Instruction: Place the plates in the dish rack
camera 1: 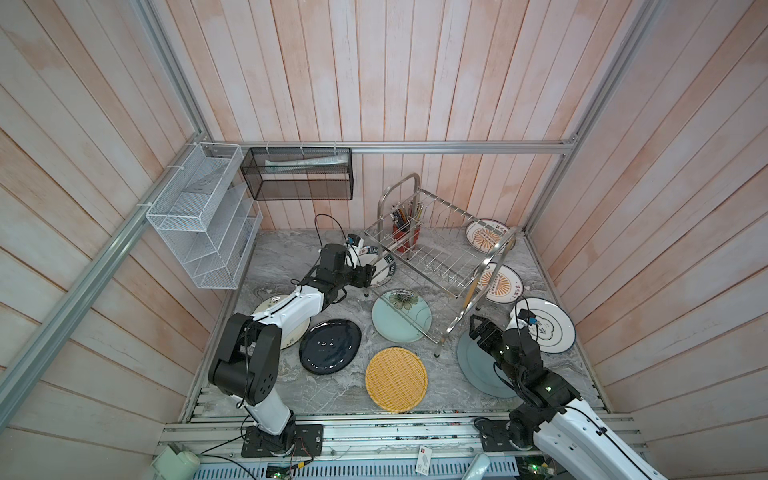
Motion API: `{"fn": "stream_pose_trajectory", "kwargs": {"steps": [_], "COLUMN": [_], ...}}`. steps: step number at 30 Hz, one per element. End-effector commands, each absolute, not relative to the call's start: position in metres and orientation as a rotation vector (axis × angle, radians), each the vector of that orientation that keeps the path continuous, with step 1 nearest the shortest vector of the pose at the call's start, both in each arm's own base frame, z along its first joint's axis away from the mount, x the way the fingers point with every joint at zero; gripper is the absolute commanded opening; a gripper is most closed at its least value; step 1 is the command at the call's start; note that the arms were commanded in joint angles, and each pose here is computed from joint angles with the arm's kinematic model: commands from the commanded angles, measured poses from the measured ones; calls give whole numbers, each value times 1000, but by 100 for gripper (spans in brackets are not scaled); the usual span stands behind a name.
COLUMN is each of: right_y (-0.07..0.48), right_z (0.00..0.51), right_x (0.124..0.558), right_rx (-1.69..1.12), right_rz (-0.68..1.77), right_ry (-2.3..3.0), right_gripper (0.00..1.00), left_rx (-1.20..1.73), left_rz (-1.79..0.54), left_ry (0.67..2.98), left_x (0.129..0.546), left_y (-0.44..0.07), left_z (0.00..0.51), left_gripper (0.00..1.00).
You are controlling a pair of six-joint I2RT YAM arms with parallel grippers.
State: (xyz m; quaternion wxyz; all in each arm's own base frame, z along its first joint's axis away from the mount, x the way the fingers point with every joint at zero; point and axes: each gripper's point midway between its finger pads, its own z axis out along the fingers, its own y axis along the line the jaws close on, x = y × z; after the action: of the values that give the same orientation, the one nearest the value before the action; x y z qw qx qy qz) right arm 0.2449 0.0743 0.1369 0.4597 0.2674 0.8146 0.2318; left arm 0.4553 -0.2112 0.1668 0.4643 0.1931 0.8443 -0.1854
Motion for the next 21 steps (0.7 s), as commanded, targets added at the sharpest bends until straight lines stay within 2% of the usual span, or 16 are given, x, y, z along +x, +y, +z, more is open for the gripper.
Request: {"fn": "stream_pose_trajectory", "kwargs": {"steps": [1,5,10,15,21], "right_y": [60,44,21,13,10], "right_z": [134,132,129,130,135], "right_x": [245,256,272,290,311], "right_rx": [701,748,819,828,793], "right_rz": [494,503,545,523,508], "right_ry": [2044,2064,2036,2039,2023], "right_gripper": [92,93,92,91,91], "left_rx": [600,615,637,640,597], "left_rz": [-455,-479,-527,-548,-557], "left_ry": [2018,2033,2049,2079,2095], "left_x": [463,469,467,461,448], "left_y": [-228,-235,-249,-259,-258], "left_z": [171,166,161,154,154], "left_gripper": [73,60,38,33,18]}}
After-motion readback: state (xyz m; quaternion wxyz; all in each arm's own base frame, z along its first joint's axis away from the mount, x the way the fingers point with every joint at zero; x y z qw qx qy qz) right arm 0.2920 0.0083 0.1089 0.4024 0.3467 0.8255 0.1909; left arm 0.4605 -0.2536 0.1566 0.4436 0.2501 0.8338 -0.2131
